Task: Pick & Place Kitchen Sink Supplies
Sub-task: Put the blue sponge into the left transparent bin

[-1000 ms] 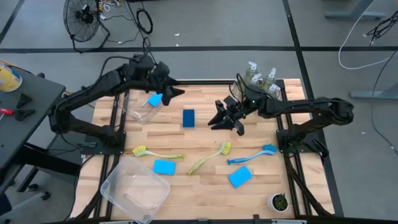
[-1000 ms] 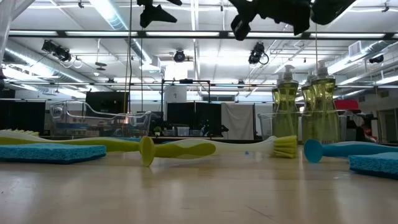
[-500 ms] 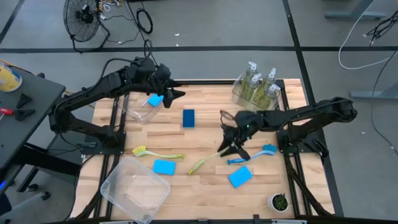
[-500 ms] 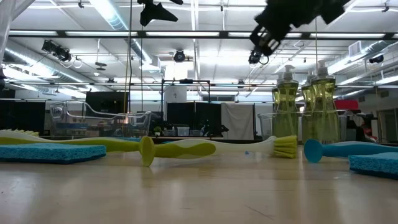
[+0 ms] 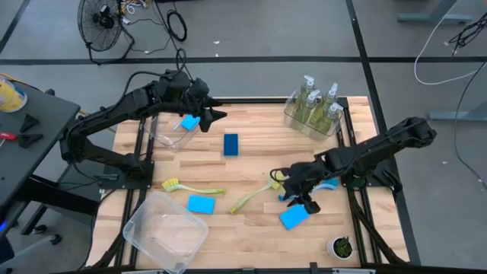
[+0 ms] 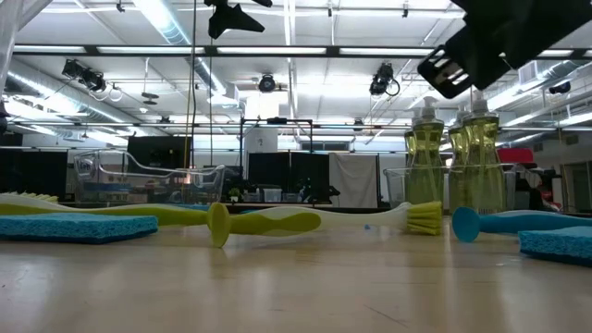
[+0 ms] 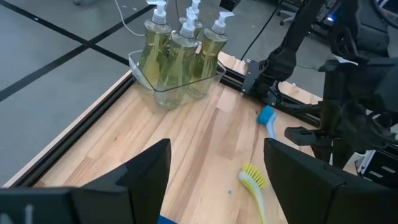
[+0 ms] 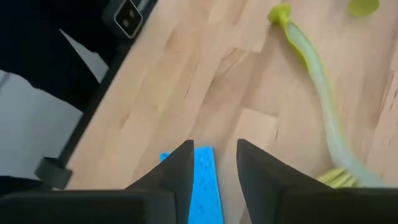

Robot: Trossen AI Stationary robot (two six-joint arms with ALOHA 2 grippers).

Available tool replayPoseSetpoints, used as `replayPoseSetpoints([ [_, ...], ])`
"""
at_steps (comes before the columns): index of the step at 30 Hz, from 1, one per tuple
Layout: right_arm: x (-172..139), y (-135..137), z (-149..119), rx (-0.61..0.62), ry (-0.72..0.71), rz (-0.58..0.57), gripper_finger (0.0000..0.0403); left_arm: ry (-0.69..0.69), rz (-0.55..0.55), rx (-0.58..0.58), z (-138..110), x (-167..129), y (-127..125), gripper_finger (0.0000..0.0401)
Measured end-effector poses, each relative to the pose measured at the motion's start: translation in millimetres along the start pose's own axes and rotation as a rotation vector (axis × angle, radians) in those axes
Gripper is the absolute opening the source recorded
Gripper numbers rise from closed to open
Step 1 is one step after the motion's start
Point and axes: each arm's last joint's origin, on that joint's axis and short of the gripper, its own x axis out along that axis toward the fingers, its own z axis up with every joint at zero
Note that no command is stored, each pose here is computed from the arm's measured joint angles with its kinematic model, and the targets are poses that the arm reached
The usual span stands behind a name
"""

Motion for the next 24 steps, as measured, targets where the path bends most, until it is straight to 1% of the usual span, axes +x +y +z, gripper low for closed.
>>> replayPoseSetpoints([
  [3, 4.6, 3.9, -1.5, -0.012, 0.021, -0.017, 0.0135, 0.0, 0.0, 0.0, 0.0, 0.0, 0.0, 0.0259],
  [6, 12.1, 7.6, -3.7, -0.033, 0.052, -0.028, 0.0156, 0.001, 0.0, 0.0, -0.1, 0.0, 0.0, 0.0259],
  [10, 23.1, 11.2, -6.6, -0.039, 0.091, -0.013, 0.0187, 0.004, 0.001, -0.001, -0.4, 0.0, 0.1, 0.0259],
  [13, 31.7, 13.9, -9.2, -0.052, 0.121, -0.003, 0.0201, 0.004, 0.001, 0.0, -0.4, 0.0, 0.1, 0.0259],
  [19, 51.8, 14.5, -16.7, -0.127, 0.198, 0.012, 0.0203, 0.004, 0.001, 0.0, -0.4, 0.0, 0.1, 0.0259],
  [24, 69.8, 8.2, -23.1, -0.133, 0.255, -0.023, 0.0192, 0.006, 0.001, -0.001, -0.7, 0.0, 0.2, 0.0259],
])
